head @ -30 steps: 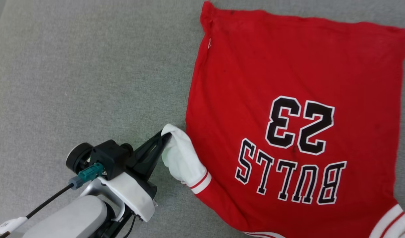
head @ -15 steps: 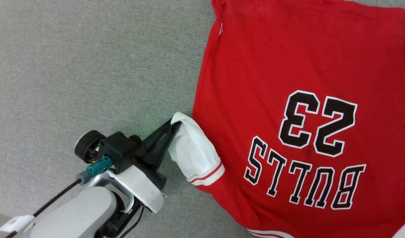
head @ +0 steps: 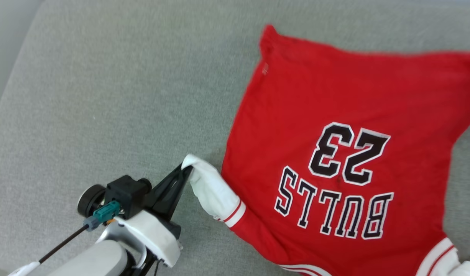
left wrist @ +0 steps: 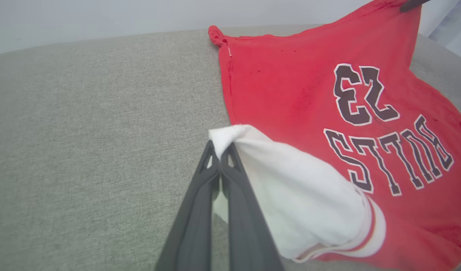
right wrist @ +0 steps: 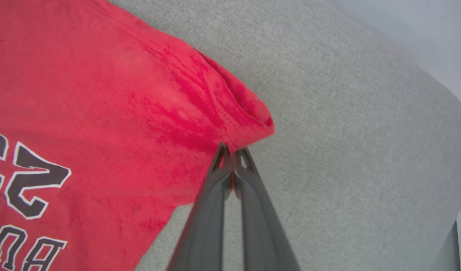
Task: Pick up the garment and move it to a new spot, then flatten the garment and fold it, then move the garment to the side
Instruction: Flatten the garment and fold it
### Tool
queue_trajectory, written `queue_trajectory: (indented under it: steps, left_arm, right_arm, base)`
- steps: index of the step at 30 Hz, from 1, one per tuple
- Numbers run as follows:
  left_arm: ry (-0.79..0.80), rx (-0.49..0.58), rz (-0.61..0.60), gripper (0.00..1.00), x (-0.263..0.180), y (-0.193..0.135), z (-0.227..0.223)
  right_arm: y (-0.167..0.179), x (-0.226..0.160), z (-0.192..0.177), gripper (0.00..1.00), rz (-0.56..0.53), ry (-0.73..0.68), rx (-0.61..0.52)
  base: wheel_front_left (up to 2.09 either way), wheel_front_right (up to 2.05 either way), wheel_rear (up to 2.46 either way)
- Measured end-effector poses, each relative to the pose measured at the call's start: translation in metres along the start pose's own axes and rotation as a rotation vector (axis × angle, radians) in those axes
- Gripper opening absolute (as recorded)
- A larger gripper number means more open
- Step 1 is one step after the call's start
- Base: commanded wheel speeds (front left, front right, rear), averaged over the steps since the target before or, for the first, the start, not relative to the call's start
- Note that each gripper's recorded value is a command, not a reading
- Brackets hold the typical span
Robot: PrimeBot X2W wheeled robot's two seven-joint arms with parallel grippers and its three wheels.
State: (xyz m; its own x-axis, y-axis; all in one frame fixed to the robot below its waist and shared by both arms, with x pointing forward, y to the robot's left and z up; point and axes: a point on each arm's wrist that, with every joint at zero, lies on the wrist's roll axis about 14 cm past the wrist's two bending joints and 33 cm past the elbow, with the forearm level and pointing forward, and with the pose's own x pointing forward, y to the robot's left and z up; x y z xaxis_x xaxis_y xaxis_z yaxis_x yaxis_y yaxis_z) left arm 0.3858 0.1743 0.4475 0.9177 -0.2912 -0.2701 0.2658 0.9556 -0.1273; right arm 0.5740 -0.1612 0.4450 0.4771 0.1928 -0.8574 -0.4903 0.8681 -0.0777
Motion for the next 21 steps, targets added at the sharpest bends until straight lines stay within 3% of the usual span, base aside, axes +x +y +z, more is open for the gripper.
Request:
queue_trajectory:
  steps: [8,13,21]
  left_arm:
    - [-0.036,0.010,0.016,0.00,-0.030,-0.006,0.013]
    - [-0.034,0.014,0.000,0.00,-0.041,-0.013,0.013]
    - [-0.016,0.029,-0.021,0.00,-0.047,-0.023,0.008]
  right_arm:
    - [-0.009,-0.071,-0.084,0.00,-0.019,0.066,-0.073]
    - [-0.007,-0.096,-0.161,0.00,-0.005,0.167,-0.026]
    - [0.038,-0.112,-0.311,0.00,0.091,0.413,0.154]
  base:
    - [0.00,0.00,0.00]
    - [0.00,0.00,0.00]
    - [0.00,0.00,0.00]
